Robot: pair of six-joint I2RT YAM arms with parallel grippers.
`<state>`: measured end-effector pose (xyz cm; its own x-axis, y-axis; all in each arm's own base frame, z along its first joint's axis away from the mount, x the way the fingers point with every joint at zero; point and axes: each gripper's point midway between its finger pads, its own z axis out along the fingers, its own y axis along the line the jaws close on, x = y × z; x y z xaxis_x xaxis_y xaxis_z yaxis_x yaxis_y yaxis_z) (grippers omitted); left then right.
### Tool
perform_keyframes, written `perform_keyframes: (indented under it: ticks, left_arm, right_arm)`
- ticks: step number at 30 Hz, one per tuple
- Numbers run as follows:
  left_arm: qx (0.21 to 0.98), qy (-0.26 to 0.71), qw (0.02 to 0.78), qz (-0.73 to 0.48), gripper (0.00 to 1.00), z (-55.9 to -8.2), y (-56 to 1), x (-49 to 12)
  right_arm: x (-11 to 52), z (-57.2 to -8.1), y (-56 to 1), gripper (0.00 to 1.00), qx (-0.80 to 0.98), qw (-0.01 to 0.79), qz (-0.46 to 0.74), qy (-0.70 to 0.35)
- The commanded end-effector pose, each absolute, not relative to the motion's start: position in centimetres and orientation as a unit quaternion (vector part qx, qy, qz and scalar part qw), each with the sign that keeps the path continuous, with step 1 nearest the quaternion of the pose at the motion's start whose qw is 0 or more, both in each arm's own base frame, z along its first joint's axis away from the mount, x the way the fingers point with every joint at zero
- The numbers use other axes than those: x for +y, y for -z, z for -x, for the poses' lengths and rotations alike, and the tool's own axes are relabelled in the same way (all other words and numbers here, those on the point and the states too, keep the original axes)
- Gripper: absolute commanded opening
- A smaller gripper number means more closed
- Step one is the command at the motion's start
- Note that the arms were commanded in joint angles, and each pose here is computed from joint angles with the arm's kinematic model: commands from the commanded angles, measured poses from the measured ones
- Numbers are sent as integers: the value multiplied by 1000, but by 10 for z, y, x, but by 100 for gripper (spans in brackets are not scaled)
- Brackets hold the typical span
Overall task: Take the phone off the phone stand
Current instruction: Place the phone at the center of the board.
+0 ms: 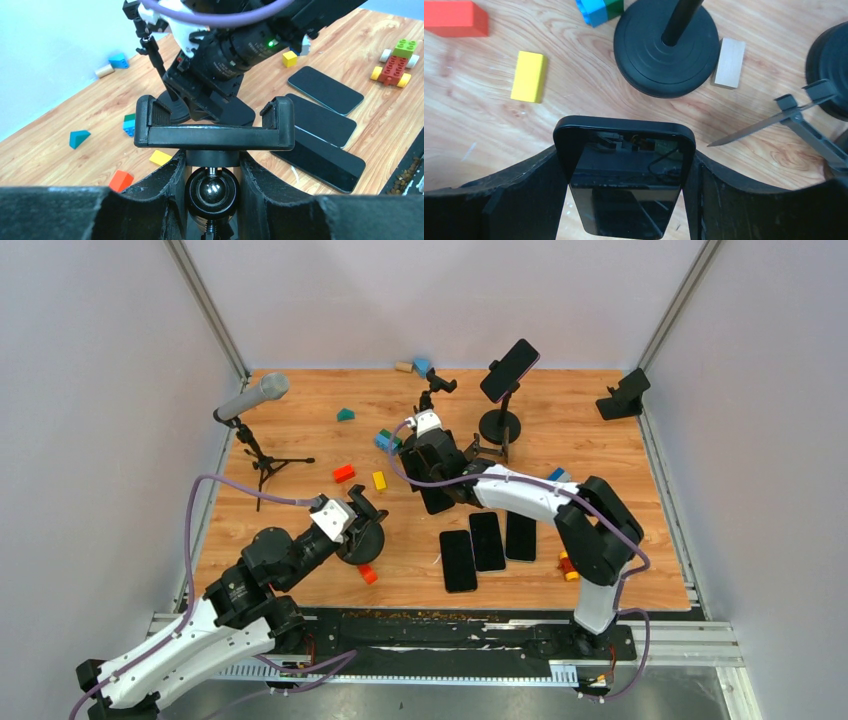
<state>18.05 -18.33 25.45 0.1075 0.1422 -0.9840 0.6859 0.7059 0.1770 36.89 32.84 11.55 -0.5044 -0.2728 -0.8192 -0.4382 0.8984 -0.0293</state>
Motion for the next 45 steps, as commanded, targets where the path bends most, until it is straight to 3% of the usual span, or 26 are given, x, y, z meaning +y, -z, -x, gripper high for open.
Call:
perform_keyframes:
  ticks: [1, 9, 25, 26, 29, 34, 45]
  left_arm:
    - [595, 209, 716, -301, 0, -182, -295, -180]
    - [594, 205, 717, -303, 0, -182, -295, -178]
    - [588, 222, 707, -324, 0, -176, -291, -187]
    - [588, 222, 706, -325, 4, -176, -290, -187]
    - [588, 221, 706, -326, 17, -176, -290, -188]
    - [590, 219, 708, -321, 27, -177, -291, -186]
    - [593, 214, 710, -314, 28, -178, -290, -182]
  right_arm:
    - [350, -402, -131, 2, 841, 493, 181, -128]
    - [348, -407, -113, 4, 847, 463, 237, -110]
    - [327, -330, -48, 3, 882, 347, 283, -152]
    - [326, -327, -46, 4, 882, 344, 285, -149]
    - [320, -323, -39, 19, 888, 334, 289, -130]
    - [313, -324, -30, 36, 895, 323, 289, -106]
    - [316, -319, -28, 67, 897, 304, 302, -111]
